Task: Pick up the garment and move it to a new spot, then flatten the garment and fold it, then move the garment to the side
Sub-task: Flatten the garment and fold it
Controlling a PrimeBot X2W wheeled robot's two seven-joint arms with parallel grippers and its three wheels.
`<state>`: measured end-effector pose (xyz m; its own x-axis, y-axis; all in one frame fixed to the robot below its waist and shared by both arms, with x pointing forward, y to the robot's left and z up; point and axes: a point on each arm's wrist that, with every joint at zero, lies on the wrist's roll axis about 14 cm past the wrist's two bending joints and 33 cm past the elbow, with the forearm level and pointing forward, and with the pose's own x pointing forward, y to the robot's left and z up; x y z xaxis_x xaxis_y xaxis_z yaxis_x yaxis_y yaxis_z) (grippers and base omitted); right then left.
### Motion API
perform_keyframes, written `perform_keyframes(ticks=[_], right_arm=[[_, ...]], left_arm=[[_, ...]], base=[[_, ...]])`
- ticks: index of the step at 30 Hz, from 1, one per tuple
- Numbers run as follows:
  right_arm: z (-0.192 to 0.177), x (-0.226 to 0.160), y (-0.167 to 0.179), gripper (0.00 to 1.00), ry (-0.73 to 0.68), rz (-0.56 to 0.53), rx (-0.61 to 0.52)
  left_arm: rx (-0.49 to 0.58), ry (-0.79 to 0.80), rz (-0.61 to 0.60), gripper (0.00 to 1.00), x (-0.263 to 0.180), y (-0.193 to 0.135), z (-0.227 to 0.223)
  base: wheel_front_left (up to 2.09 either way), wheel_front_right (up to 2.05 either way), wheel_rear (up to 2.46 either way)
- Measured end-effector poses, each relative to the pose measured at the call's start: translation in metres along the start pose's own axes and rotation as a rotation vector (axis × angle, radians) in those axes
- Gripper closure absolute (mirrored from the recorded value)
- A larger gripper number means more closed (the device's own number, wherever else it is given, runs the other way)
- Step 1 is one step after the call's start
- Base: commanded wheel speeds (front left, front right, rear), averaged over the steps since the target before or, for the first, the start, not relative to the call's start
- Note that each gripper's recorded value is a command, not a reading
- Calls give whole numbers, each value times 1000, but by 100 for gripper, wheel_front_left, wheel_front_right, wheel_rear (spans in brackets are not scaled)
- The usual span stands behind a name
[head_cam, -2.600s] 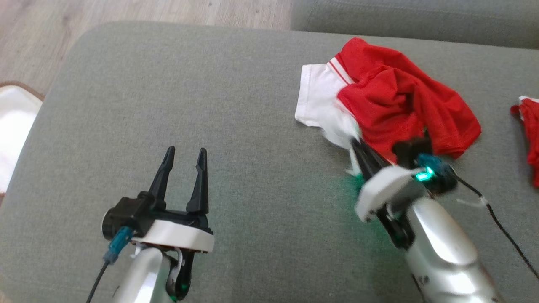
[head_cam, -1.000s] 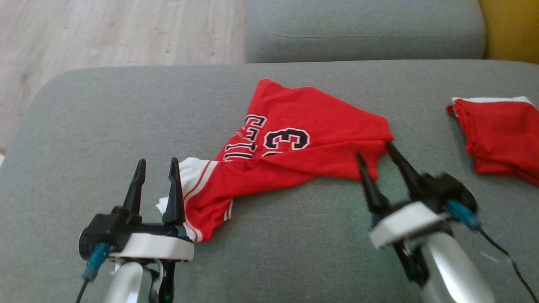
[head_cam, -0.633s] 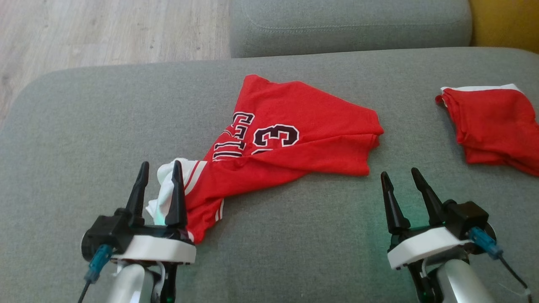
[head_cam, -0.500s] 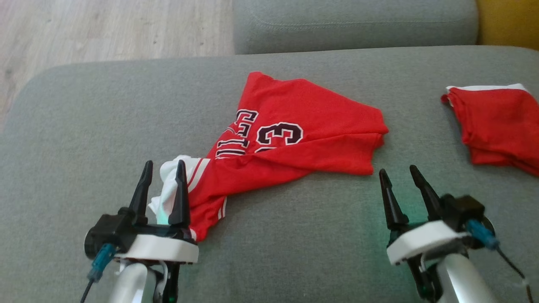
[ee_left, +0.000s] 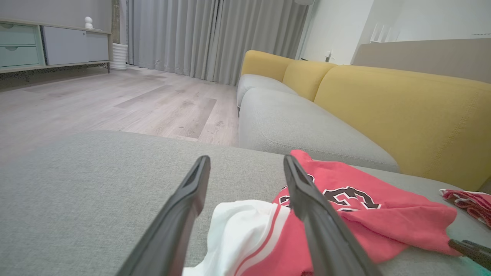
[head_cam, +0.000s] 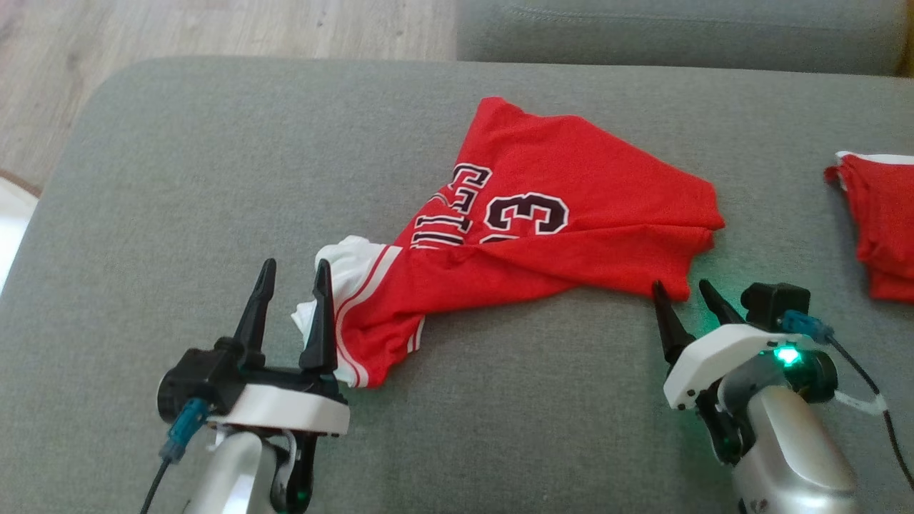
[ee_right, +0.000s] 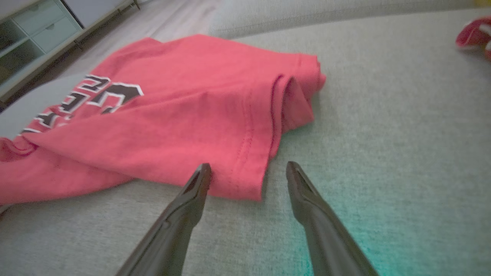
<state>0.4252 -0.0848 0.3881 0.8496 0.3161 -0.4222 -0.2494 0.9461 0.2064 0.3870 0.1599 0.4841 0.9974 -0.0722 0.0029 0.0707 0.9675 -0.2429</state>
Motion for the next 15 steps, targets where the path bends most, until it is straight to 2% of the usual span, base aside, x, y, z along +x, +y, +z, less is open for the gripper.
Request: perform_keyframes(ticks=[3, 8, 9, 10, 15], right_arm=[[-16, 7, -1, 0, 71, -5, 8], [-15, 19, 7, 0, 92, 21, 33], [-14, 22, 10, 42, 95, 31, 34], [-13, 23, 12, 100, 97, 37, 33], [-12, 22, 10, 100, 79, 33, 36]], left_arm=[[3, 3, 6, 0, 1, 3, 0], [7, 1, 9, 0, 4, 4, 0], [7, 3, 10, 0, 4, 5, 0], [7, 4, 10, 0, 4, 4, -1], [6, 6, 2, 0, 7, 1, -2]], base=[[0, 0, 0], [0, 0, 0], [0, 0, 0], [0, 0, 0], [0, 0, 0]])
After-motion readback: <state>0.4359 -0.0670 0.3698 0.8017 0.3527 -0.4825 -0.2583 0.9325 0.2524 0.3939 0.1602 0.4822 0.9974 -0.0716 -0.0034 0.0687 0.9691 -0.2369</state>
